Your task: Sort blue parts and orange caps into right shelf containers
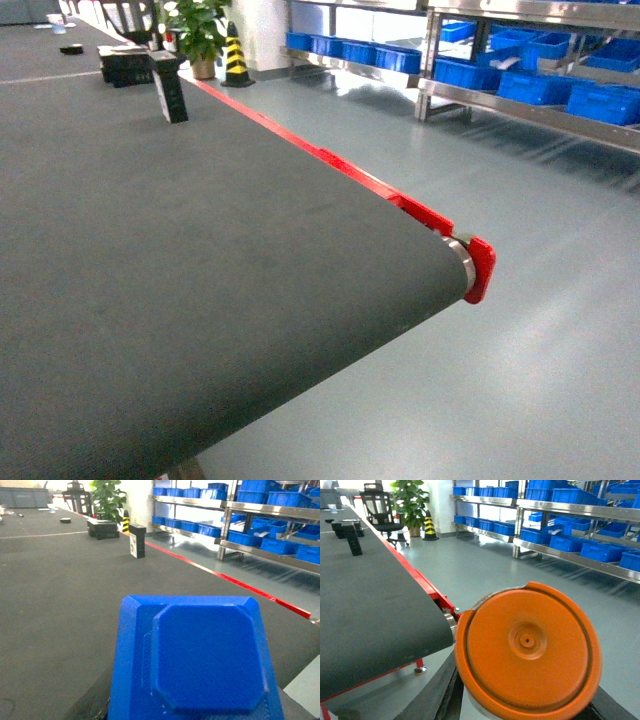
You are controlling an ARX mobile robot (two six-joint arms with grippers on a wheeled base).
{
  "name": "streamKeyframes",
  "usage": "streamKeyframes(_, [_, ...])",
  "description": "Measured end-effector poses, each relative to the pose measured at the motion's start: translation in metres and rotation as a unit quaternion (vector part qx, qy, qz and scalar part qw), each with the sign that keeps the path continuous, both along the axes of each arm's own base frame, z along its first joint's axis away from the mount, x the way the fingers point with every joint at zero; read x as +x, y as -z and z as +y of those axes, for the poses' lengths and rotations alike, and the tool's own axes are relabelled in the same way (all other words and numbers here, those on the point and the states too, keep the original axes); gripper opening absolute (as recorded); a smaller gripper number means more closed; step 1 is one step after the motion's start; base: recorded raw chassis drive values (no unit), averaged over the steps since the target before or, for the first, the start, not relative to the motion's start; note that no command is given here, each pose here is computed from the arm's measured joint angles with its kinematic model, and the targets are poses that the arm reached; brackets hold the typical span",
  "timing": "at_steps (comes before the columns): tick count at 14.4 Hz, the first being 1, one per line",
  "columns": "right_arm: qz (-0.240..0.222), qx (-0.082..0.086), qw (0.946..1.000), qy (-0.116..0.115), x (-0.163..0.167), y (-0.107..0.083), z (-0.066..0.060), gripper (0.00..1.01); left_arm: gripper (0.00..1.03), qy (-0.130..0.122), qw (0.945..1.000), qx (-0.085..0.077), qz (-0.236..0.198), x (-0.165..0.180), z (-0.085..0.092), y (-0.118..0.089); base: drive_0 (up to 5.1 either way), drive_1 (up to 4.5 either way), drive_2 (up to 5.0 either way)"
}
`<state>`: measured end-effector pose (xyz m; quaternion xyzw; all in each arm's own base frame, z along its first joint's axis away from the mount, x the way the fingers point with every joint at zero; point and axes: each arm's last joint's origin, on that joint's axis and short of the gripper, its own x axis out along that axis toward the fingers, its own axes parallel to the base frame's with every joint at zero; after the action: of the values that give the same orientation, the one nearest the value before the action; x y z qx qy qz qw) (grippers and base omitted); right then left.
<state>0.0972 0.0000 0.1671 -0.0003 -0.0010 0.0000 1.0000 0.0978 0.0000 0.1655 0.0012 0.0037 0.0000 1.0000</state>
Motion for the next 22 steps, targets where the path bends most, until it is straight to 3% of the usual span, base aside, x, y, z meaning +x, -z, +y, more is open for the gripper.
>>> streamKeyframes(22, [0.0, 0.0, 1.0, 0.0, 0.0, 0.0, 0.0, 0.42, 0.43, 0.0, 1.0, 0.0, 0.0, 0.0, 0.0, 0.0, -1.6, -1.58, -1.6])
